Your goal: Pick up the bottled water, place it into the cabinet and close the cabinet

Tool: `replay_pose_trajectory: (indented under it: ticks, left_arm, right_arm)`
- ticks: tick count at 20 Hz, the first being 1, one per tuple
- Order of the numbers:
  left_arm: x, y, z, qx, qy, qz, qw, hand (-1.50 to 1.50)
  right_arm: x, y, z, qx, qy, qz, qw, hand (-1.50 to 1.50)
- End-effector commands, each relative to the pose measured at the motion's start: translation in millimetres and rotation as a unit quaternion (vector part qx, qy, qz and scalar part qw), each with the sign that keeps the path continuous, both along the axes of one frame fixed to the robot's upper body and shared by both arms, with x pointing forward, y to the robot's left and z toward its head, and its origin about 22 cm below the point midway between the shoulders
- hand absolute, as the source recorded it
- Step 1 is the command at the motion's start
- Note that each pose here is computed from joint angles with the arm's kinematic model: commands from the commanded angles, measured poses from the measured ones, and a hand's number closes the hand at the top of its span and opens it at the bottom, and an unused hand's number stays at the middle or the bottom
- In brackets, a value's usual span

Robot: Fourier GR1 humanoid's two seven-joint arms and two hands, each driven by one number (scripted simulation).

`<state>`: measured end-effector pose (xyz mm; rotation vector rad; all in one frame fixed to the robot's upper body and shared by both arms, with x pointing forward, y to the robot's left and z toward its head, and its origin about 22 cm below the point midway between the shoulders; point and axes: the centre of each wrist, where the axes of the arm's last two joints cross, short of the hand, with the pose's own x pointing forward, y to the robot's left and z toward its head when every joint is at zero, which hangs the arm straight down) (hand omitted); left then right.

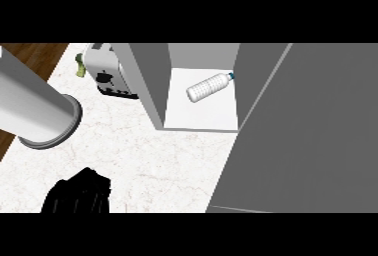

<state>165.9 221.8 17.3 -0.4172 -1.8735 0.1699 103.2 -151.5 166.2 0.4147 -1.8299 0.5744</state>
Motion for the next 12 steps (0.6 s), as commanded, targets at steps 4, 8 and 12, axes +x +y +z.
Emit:
replay_pose_trajectory:
  ticks: [4, 8, 12]
  left_arm:
    - [-44.7, 34.1, 11.0, 0.001, -0.007, 0.017, 0.9998, 1.50]
    - [-54.6, 59.4, 13.1, -0.007, -0.006, 0.023, 0.9997, 1.50]
    - [-76.2, 83.4, 36.4, -0.005, -0.006, 0.028, 0.9996, 1.50]
  right_arm:
    - [-5.4, 36.5, 25.5, 0.053, -0.020, 0.047, 0.997, 1.50]
    - [23.3, 66.3, 42.2, 0.053, -0.026, 0.042, 0.997, 1.50]
    - [34.4, 85.5, 56.6, 0.074, -0.014, 0.023, 0.997, 1.50]
